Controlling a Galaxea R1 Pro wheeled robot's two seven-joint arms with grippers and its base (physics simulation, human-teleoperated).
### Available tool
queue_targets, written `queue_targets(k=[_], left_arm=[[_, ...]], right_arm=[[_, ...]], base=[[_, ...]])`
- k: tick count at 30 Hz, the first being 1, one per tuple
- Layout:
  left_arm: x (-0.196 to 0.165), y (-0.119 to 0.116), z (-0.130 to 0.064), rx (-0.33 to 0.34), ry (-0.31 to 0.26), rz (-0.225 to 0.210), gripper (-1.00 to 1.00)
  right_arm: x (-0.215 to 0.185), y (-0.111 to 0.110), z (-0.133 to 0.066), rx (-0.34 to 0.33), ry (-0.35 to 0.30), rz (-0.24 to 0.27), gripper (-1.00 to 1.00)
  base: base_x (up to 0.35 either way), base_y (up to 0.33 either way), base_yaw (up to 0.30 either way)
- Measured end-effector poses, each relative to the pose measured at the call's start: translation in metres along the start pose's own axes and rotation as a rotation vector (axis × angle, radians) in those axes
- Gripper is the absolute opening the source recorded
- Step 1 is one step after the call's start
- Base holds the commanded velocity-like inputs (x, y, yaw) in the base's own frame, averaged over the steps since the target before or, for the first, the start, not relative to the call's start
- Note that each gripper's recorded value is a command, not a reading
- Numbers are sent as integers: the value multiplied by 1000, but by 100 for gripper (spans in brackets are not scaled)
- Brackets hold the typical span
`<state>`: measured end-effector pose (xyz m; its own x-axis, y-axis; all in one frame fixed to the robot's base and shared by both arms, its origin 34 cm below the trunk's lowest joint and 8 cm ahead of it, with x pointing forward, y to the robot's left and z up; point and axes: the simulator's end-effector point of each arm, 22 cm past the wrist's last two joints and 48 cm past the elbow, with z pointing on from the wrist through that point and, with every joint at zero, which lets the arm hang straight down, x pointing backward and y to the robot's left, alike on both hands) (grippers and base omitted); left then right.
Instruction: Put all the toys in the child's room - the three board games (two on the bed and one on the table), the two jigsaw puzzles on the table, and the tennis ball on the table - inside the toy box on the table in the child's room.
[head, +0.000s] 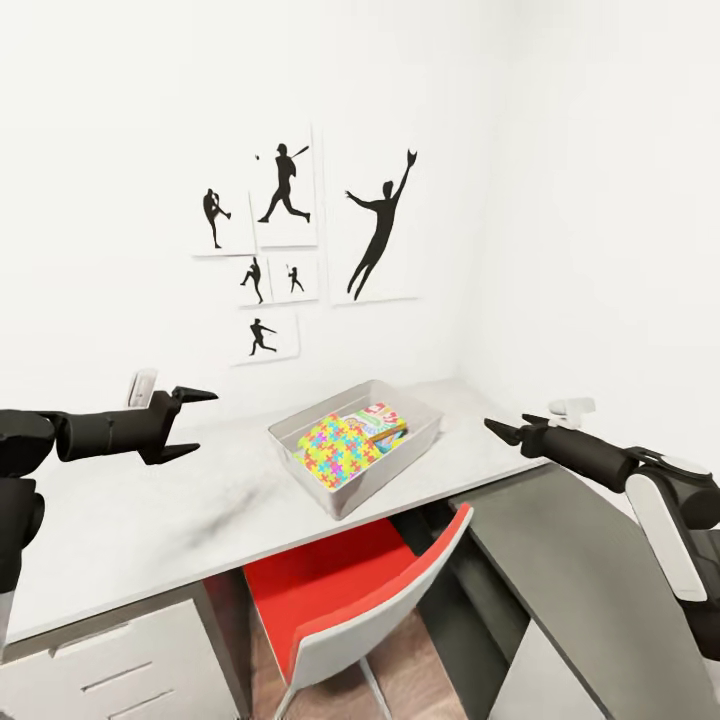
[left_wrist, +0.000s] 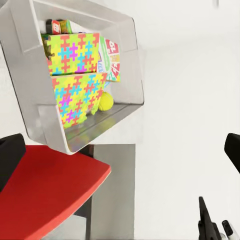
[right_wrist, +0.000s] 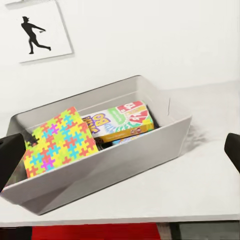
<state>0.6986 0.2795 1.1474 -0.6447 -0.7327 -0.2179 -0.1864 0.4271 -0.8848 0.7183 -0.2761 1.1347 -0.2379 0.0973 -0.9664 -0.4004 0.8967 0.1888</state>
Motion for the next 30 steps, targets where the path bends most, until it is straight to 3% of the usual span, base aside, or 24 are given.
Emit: queue_targets(k=[30], left_arm=[[4, -14, -17, 19, -18, 24, 100]], right_arm=[[-27, 5, -17, 4, -46, -22, 100]], base=[[-232, 258, -107]])
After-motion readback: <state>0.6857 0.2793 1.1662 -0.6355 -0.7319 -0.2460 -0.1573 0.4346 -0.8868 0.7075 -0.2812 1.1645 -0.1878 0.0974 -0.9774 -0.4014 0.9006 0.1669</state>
